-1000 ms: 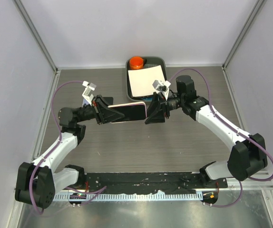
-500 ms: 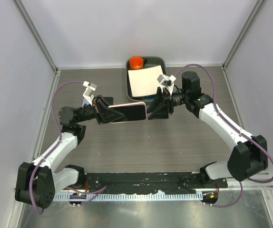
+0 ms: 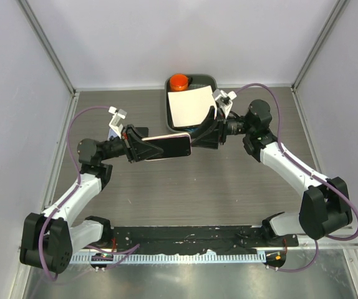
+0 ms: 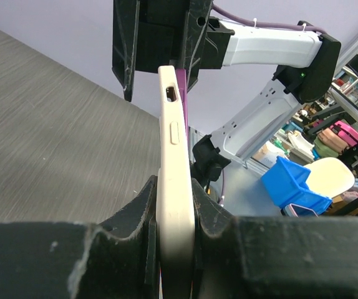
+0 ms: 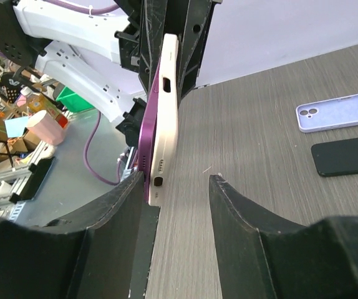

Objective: Take the phone out of the phone case
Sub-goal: Remove the phone case from the phone.

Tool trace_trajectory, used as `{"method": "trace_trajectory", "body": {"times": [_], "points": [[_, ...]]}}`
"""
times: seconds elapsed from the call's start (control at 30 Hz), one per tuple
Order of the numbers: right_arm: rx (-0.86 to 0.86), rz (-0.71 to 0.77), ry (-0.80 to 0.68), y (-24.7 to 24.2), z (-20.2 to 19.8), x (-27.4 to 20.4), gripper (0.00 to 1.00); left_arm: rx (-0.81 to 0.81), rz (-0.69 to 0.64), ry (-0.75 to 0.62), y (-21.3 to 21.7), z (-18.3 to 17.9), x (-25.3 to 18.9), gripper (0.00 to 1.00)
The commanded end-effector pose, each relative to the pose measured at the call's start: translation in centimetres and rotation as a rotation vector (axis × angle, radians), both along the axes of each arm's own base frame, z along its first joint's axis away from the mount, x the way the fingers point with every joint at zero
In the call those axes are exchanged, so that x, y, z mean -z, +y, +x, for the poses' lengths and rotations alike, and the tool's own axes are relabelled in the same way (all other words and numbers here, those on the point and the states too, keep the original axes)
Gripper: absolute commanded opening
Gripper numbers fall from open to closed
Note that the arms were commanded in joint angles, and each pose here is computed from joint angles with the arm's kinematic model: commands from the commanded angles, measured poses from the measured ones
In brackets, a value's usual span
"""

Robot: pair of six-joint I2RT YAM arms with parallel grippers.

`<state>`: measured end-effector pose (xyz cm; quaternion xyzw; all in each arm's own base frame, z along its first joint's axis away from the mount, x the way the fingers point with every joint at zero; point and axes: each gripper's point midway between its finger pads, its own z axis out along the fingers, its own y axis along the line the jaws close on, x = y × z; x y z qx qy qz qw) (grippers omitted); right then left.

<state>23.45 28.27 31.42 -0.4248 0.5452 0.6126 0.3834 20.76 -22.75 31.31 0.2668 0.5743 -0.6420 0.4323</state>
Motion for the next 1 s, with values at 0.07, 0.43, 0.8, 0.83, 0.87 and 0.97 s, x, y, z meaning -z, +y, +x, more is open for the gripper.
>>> {"method": "trace_trajectory", "body": {"times": [0.07,0.43,0.8,0.83,0.87,0.97], "points": [[0.038,0.059,-0.061,0.1,0.4,-2.4,0.51,-0.032,-0.025,-0.074,0.2,0.1,-1.3,0.0],[0.063,0.033,-0.076,0.1,1.0,-0.9,0.52,-0.039,-0.043,-0.071,0.3,0.1,-2.0,0.0],[0.071,0.011,-0.052,0.3,1.5,0.1,0.52,-0.038,-0.057,-0.081,0.4,-0.2,-2.3,0.0],[0.073,0.01,-0.052,0.3,1.6,0.2,0.52,-0.037,-0.059,-0.083,0.4,-0.2,-2.4,0.0],[0.073,0.008,-0.053,0.3,1.6,0.2,0.52,-0.037,-0.06,-0.084,0.4,-0.2,-2.4,0.0],[0.075,-0.001,-0.05,0.3,1.7,0.5,0.53,-0.037,-0.061,-0.083,0.4,-0.3,-2.4,0.0]]}}
